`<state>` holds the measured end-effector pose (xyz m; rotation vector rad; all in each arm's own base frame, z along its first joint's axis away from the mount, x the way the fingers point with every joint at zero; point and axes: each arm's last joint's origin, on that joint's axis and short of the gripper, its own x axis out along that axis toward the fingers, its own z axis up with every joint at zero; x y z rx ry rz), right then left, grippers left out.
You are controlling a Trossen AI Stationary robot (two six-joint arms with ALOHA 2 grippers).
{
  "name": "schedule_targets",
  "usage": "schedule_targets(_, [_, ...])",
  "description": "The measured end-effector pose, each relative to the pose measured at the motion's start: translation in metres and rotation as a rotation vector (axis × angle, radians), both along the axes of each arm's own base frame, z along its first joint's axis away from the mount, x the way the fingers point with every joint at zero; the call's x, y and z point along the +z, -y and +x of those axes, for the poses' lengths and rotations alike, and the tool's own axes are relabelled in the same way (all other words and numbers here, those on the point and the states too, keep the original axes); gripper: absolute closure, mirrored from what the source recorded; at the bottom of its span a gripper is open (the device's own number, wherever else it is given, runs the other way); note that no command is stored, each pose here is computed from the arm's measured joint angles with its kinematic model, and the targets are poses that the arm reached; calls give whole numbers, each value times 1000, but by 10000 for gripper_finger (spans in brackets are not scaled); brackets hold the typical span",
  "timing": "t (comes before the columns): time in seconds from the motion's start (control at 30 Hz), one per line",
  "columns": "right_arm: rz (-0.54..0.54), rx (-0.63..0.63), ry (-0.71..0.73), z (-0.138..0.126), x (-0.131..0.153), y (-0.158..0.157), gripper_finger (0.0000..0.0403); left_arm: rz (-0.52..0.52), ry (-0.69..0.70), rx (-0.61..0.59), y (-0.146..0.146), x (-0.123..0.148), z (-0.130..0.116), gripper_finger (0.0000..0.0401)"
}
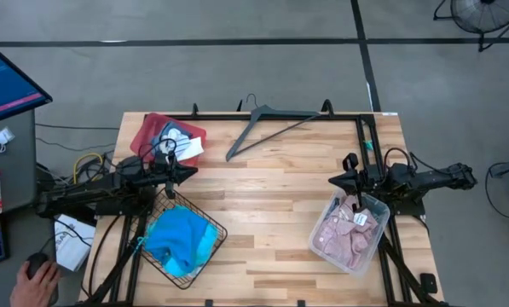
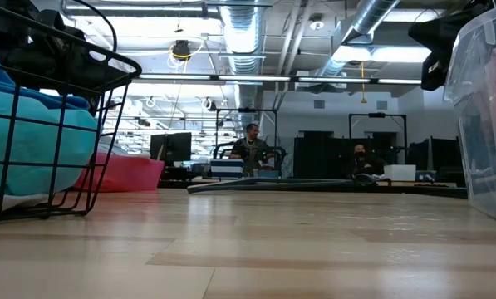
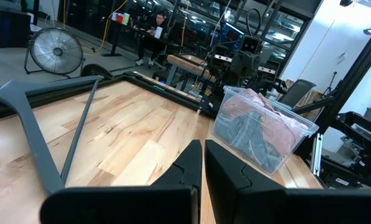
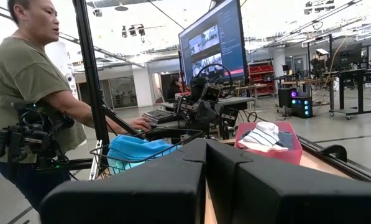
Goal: Pick & Place Cloths
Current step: Return to Home Position
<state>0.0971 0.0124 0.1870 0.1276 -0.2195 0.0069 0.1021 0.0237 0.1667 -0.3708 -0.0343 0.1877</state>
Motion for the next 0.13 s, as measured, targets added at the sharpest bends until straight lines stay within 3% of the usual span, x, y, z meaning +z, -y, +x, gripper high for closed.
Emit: schedule_targets(0.13, [0,0,0,0,0,0,403,0,0,0,0,0,0,399])
